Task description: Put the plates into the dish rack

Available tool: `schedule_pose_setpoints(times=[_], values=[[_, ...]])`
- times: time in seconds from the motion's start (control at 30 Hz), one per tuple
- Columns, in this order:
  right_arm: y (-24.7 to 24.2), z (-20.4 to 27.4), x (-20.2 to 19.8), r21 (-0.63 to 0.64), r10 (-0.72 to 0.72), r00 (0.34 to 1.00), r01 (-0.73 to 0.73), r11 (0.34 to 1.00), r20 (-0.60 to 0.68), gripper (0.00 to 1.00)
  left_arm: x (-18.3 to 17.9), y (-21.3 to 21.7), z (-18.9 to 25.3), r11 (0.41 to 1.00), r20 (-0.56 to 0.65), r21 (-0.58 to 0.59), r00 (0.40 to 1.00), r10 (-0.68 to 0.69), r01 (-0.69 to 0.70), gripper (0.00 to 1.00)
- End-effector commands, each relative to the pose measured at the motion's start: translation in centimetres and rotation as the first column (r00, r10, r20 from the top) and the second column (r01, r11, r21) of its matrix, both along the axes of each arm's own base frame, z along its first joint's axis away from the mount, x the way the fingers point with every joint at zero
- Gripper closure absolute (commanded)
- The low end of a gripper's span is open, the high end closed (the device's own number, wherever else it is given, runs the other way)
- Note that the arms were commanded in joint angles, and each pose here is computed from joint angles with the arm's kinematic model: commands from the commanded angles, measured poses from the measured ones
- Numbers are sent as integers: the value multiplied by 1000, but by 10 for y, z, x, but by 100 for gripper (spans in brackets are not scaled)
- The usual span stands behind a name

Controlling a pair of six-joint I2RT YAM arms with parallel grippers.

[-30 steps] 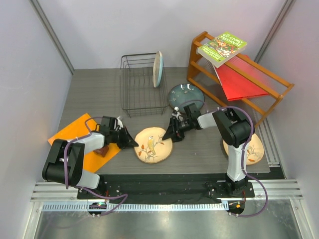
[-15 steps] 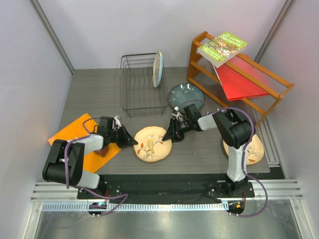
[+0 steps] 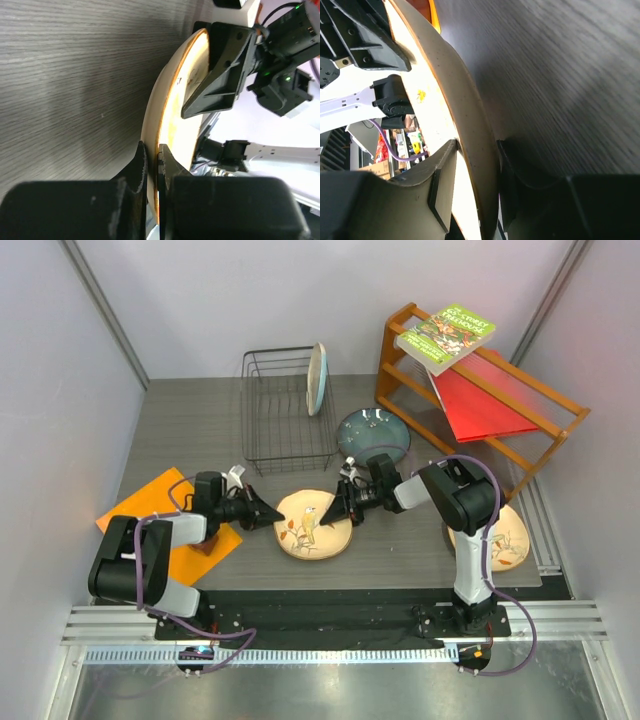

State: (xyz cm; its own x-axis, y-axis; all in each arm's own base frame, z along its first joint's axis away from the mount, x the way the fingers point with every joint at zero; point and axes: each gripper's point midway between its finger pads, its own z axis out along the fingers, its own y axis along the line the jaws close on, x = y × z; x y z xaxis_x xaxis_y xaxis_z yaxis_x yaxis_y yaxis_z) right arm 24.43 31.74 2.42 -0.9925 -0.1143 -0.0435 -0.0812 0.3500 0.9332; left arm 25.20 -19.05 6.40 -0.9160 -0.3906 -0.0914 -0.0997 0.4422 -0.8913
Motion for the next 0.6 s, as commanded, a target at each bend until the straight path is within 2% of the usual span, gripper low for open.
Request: schedule_pose_setpoints(times=[0.0, 0.03, 0.2, 0.4, 0.57], values=[[3, -42, 0, -149, -60, 996, 70, 986, 66, 59, -41, -26, 50, 938, 22, -192, 957, -290, 289, 100], [-5, -42, 4, -157, -79, 995, 86, 984, 54, 57, -42, -24, 45, 936, 61, -154, 948, -311, 317, 100], [-27, -31, 11, -149, -99, 994, 105, 983, 48, 56, -40, -24, 39, 939, 41, -144, 950, -309, 312, 100], [-29, -9, 15, -75, -106, 994, 107, 991, 20, 49, -37, -21, 27, 948, 18, -86, 952, -305, 305, 100], [-35, -8, 16, -79, -109, 994, 110, 991, 21, 58, -30, -21, 22, 953, 7, -72, 956, -294, 294, 100]])
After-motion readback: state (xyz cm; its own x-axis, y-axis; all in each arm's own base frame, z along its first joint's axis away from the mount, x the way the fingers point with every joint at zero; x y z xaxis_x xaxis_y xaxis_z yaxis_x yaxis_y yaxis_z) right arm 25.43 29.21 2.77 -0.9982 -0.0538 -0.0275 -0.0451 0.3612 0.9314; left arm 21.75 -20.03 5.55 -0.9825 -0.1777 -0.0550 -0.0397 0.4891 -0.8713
